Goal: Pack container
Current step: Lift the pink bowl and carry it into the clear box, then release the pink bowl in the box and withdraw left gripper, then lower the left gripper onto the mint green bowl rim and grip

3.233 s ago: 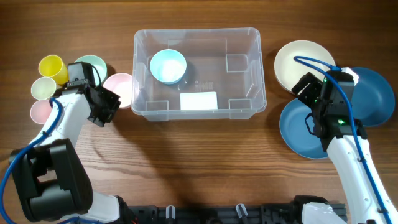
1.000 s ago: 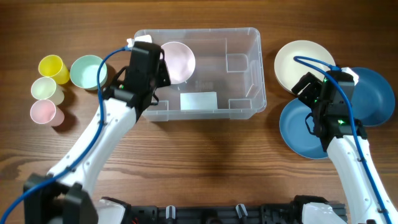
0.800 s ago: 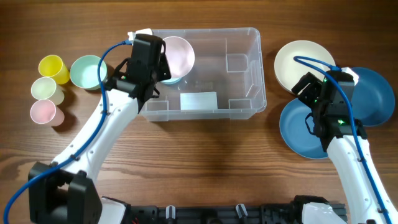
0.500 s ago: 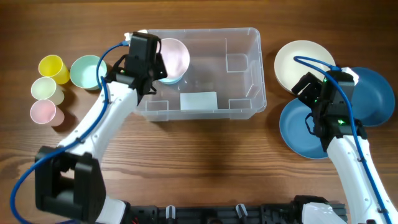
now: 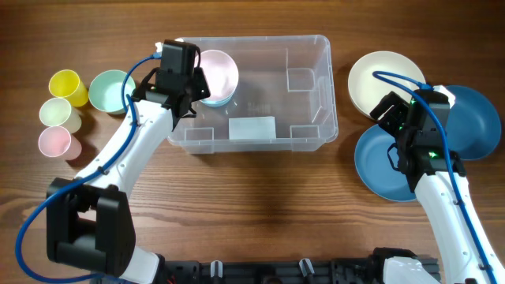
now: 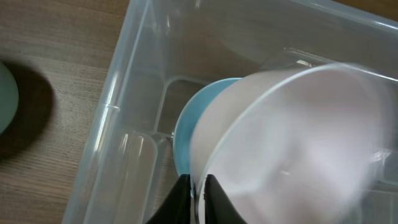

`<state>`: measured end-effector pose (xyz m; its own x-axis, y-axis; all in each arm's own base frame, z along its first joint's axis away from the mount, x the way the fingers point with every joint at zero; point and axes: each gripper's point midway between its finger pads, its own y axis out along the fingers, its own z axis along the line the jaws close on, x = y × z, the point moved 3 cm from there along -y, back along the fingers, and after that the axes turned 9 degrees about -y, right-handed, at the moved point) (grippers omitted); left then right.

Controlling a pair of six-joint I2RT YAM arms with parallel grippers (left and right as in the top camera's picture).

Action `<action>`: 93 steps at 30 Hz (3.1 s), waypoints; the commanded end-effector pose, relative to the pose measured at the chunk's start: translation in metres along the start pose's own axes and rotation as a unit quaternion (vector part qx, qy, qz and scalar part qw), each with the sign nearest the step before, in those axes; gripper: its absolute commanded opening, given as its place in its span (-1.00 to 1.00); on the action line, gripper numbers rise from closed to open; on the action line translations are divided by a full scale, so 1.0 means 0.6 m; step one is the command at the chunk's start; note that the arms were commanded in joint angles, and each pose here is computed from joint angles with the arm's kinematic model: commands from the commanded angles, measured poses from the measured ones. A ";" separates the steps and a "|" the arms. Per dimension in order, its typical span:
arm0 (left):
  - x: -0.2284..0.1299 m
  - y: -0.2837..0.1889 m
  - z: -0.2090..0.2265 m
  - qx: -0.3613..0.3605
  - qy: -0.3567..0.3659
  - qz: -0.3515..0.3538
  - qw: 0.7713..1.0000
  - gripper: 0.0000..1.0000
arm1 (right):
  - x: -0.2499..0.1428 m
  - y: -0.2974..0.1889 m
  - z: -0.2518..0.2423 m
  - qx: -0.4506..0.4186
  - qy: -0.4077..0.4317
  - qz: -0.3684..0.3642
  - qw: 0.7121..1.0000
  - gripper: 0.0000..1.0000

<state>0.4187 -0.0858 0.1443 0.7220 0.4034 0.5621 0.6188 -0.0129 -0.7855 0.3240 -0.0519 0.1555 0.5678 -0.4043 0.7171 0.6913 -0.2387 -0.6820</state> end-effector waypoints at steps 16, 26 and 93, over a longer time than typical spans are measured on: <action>0.069 -0.085 -0.029 -0.038 -0.060 -0.044 0.997 -0.13 | 0.012 -0.002 0.002 0.001 0.000 -0.009 1.000 0.99; 0.124 -0.157 0.105 0.021 -0.229 -0.069 0.971 -0.14 | 0.012 -0.002 0.002 0.001 0.000 -0.009 1.000 1.00; 0.030 0.088 0.376 0.202 -0.507 0.065 0.835 -0.70 | 0.012 -0.002 0.002 0.001 0.000 -0.009 1.000 0.99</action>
<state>0.3916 0.1264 0.0555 0.0168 0.9942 0.1064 0.2545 0.0986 -0.9620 0.3240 -0.0519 0.1555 0.5678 -0.4043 0.7171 0.6913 -0.2387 -0.6820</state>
